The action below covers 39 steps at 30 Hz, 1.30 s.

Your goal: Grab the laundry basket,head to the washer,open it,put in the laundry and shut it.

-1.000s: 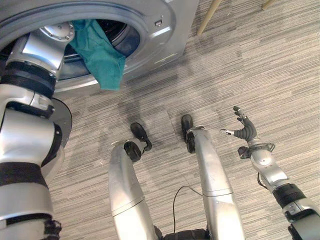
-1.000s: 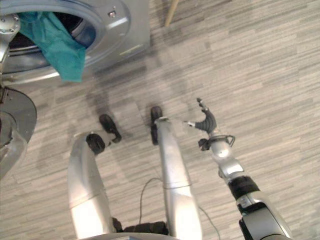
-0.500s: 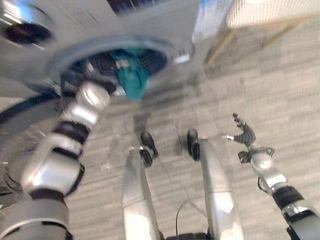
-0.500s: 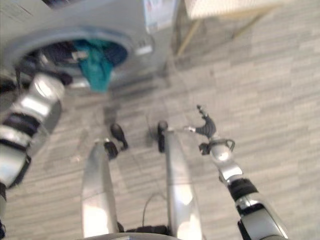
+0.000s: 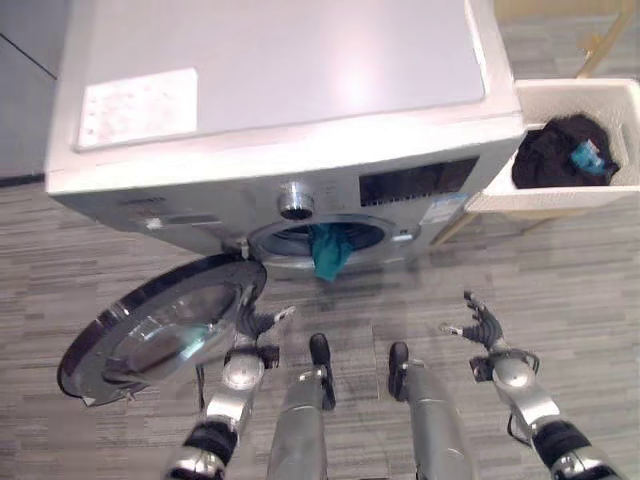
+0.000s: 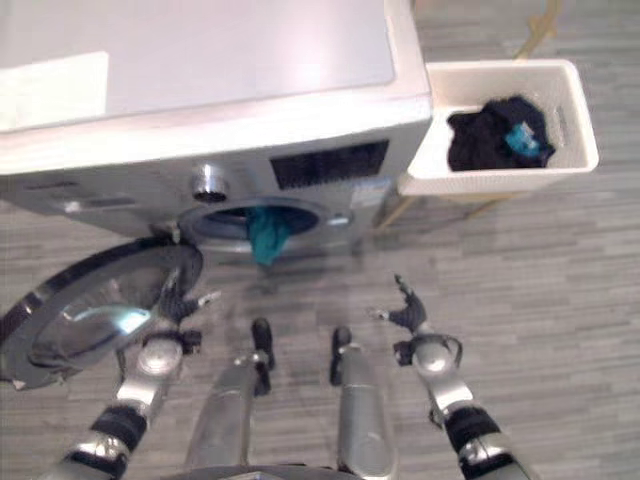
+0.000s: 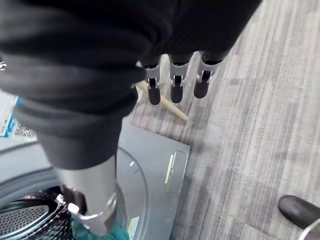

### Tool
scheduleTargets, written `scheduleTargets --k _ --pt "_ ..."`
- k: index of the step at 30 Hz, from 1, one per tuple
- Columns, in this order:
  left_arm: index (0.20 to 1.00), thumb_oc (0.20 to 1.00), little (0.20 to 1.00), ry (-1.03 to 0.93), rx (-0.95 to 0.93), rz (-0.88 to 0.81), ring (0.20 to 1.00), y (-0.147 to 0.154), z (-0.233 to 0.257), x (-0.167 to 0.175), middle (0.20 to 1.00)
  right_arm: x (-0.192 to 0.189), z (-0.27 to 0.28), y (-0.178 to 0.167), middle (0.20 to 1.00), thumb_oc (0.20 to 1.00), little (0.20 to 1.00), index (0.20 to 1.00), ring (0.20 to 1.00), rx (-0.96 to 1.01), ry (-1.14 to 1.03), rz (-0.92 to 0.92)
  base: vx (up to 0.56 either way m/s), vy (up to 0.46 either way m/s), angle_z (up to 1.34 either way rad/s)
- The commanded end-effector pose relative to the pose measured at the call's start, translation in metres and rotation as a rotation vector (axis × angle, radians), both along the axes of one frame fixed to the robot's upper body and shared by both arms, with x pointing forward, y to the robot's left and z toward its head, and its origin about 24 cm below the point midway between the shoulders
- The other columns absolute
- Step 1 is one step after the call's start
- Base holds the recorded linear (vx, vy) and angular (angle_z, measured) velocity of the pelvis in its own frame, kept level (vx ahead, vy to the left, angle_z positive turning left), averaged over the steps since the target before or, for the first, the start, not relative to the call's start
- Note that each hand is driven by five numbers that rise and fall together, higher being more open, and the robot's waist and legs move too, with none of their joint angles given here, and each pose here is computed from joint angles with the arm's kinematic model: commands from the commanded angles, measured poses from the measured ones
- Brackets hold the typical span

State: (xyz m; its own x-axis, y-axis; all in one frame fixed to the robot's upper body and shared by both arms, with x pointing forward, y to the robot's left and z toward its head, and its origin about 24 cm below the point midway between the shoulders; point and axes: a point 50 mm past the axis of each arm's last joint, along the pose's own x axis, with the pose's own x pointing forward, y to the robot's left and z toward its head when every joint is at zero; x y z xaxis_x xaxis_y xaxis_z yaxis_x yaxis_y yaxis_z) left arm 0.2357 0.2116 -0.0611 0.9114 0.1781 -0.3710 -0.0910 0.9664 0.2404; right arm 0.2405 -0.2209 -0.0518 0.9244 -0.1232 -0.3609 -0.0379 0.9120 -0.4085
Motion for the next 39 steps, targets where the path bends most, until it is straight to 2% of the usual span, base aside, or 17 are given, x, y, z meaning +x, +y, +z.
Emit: scheduleTargets --k 1,5,13,28,32,34,39 --pt "1.000 1.000 1.000 0.075 0.008 -0.030 1.000 0.004 -0.013 -0.011 1.000 -0.011 -0.002 -0.011 1.000 1.000 1.000 1.000 1.000 -0.045 0.007 0.010 0.12 -0.051 0.09" --pt "1.000 1.000 1.000 0.217 -0.003 -0.005 1.000 0.009 -0.039 -0.043 1.000 -0.032 -0.021 -0.013 1.000 1.000 1.000 1.000 1.000 -0.025 0.100 -0.015 0.14 0.003 -0.03" --pt "1.000 1.000 1.000 0.365 0.009 -0.092 1.000 -0.011 -0.063 -0.066 1.000 -0.057 -0.043 -0.022 1.000 1.000 1.000 1.000 1.000 0.015 0.216 -0.104 0.11 0.096 -0.43" --pt "1.000 1.000 1.000 0.293 0.104 -0.134 1.000 -0.005 -0.050 -0.047 1.000 -0.048 -0.032 -0.010 1.000 1.000 1.000 1.000 1.000 0.058 0.133 -0.122 0.00 -0.041 -1.32" --pt "1.000 1.000 1.000 0.301 0.075 -0.145 1.000 -0.016 -0.053 -0.050 1.000 -0.058 -0.033 -0.019 1.000 1.000 1.000 1.000 1.000 0.052 0.146 -0.145 0.14 -0.265 -0.50" --pt "1.000 1.000 1.000 0.269 0.018 -0.156 1.000 -0.030 -0.051 -0.044 1.000 -0.060 -0.032 -0.031 1.000 1.000 1.000 1.000 1.000 0.004 0.161 -0.154 0.13 -0.299 -0.38" --pt "1.000 1.000 1.000 0.265 0.007 -0.170 1.000 -0.039 -0.051 -0.045 1.000 -0.058 -0.028 -0.031 1.000 1.000 1.000 1.000 1.000 0.014 0.143 -0.146 0.17 -0.039 -0.63"
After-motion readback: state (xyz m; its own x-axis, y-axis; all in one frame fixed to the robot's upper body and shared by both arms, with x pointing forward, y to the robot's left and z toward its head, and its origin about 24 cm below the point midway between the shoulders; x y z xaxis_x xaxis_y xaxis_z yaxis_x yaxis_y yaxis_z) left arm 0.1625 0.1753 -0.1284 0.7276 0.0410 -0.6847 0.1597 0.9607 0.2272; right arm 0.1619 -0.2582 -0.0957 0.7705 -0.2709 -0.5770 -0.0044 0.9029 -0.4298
